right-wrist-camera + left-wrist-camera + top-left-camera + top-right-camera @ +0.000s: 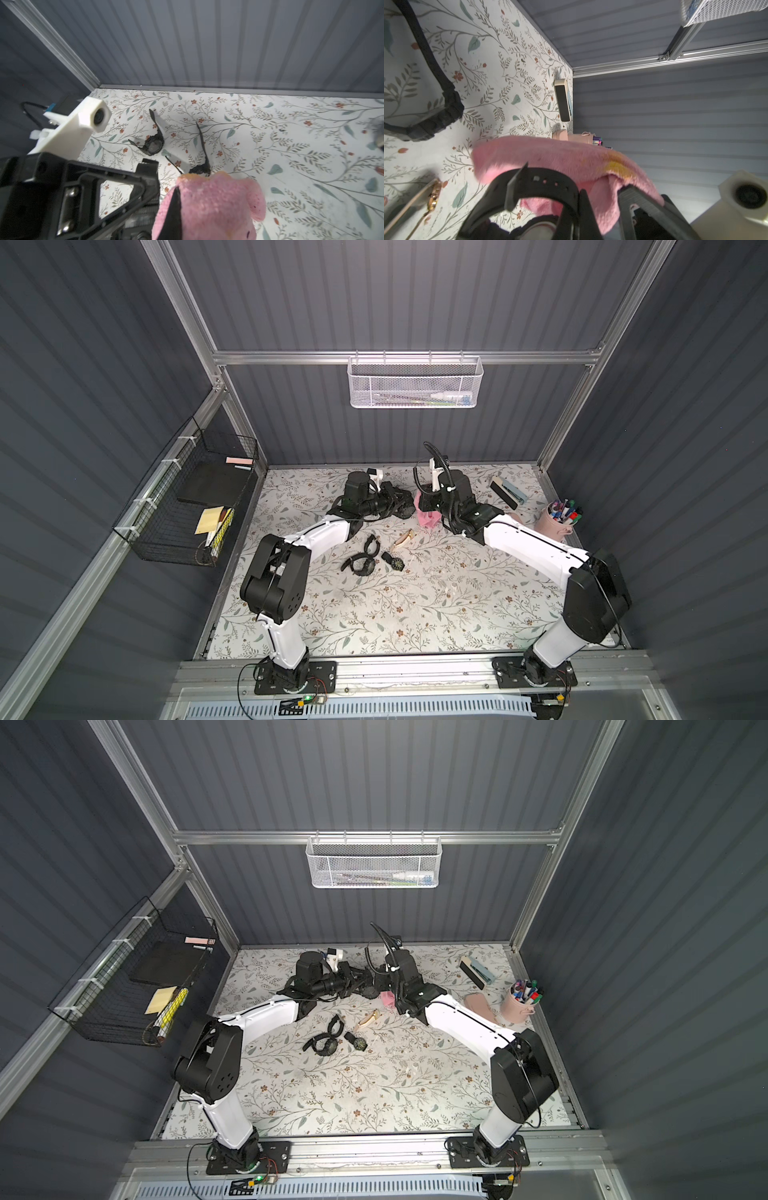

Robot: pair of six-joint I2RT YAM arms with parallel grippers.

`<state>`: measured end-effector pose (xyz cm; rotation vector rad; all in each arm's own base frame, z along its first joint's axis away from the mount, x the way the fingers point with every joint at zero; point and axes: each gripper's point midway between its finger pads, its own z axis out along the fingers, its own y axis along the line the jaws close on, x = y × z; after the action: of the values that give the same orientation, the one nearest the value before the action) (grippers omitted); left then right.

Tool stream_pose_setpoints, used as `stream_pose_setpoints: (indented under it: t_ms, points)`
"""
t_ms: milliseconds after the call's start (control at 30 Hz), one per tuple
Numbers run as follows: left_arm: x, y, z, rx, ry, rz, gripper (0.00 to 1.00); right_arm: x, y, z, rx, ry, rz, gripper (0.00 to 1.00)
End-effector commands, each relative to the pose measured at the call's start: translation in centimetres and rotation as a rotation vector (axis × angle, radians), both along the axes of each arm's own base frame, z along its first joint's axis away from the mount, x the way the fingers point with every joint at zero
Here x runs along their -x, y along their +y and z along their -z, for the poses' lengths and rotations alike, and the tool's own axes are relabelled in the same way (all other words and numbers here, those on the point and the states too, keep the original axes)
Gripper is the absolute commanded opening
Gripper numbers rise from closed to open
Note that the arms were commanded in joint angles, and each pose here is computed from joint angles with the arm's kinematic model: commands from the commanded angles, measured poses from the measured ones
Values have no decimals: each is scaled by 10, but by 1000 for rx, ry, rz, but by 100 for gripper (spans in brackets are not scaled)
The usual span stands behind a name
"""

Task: Wipe the watch dial
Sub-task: Wipe the dirt from the watch dial.

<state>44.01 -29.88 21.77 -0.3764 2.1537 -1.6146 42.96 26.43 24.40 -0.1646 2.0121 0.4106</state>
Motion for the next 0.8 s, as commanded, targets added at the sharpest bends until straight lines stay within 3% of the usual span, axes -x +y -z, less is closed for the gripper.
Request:
stream_pose_setpoints:
  t_ms: [0, 167, 433, 767]
  points:
    - [1, -8, -8, -1, -17, 52, 0, 3, -20, -10, 10, -38, 31, 0]
    - [0, -11, -10, 9, 1, 63, 0, 26, -23, 1, -30, 12, -57, 0]
    - [-3, -14, -17, 47, 12, 63, 0, 72, 7, 10, -129, 82, -313, 0]
    - [-1, -13, -21, 53, 13, 62, 0, 87, 45, 4, -164, 75, -496, 0]
